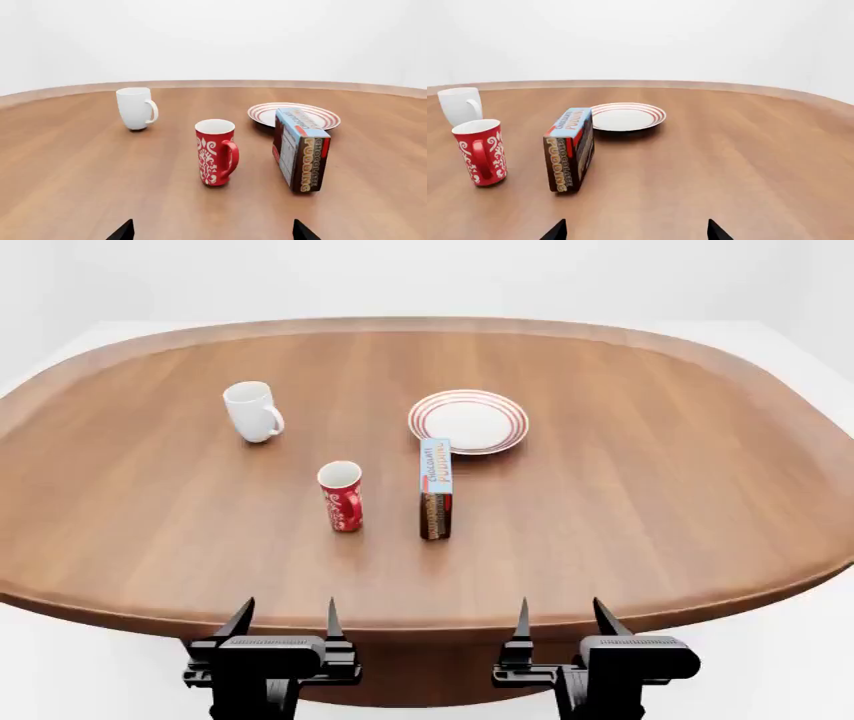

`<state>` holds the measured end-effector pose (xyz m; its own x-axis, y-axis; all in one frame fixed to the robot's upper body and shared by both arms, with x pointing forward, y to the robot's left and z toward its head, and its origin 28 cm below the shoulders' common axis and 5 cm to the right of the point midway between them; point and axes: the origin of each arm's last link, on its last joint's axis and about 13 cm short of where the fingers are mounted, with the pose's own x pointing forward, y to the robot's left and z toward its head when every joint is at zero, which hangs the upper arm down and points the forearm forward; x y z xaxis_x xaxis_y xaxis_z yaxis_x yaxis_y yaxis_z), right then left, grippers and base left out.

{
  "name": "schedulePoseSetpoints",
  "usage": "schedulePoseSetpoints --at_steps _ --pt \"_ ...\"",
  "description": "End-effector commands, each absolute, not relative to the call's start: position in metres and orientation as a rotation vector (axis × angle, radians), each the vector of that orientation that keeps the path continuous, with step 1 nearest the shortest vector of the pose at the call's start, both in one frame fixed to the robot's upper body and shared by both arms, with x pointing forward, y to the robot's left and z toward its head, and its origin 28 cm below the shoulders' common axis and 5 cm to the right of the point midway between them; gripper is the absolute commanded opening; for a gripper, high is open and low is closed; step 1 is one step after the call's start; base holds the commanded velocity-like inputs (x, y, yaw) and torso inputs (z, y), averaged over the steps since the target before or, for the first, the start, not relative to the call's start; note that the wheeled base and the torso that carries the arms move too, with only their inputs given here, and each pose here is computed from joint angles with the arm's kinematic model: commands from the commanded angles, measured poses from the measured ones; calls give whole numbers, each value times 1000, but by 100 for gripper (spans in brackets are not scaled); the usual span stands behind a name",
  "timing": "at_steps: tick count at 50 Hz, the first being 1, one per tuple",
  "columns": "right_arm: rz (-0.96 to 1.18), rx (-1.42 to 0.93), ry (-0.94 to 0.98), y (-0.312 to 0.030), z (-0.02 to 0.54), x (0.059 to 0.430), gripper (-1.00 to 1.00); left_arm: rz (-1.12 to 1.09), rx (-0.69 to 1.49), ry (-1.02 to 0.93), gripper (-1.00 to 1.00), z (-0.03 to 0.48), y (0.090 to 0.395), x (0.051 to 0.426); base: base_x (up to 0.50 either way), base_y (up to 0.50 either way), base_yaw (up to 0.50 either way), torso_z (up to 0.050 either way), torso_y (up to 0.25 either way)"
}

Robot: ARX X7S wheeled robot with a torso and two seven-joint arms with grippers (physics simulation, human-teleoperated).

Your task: Pick up the white mug and put it on the plate, and put the chocolate pudding to the right of the plate.

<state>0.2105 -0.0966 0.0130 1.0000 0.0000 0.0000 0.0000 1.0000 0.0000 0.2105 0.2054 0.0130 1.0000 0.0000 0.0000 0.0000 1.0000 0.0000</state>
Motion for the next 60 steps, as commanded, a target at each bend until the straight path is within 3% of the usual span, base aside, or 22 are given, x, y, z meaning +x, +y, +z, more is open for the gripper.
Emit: schedulePoseSetpoints --at_steps 1,42,46,49,57,60 --pt "-2 3 -5 -96 13 211 100 1 0 1 100 12 206 211 0 0 0 0 0" --pt "-7 -2 7 -96 13 212 100 4 37 13 100 13 207 212 0 0 0 0 0" --pt "-43 30 -105 -106 34 218 100 71 65 -82 100 39 217 216 0 0 0 0 0" --pt "-134 83 -306 -125 70 220 100 164 58 -239 100 74 233 211 0 0 0 0 0" --pt "-265 128 -716 -164 139 199 100 319 37 -496 100 131 265 191 0 0 0 0 0" --pt "-280 156 -785 -170 151 191 100 367 27 -548 100 141 271 183 0 0 0 0 0"
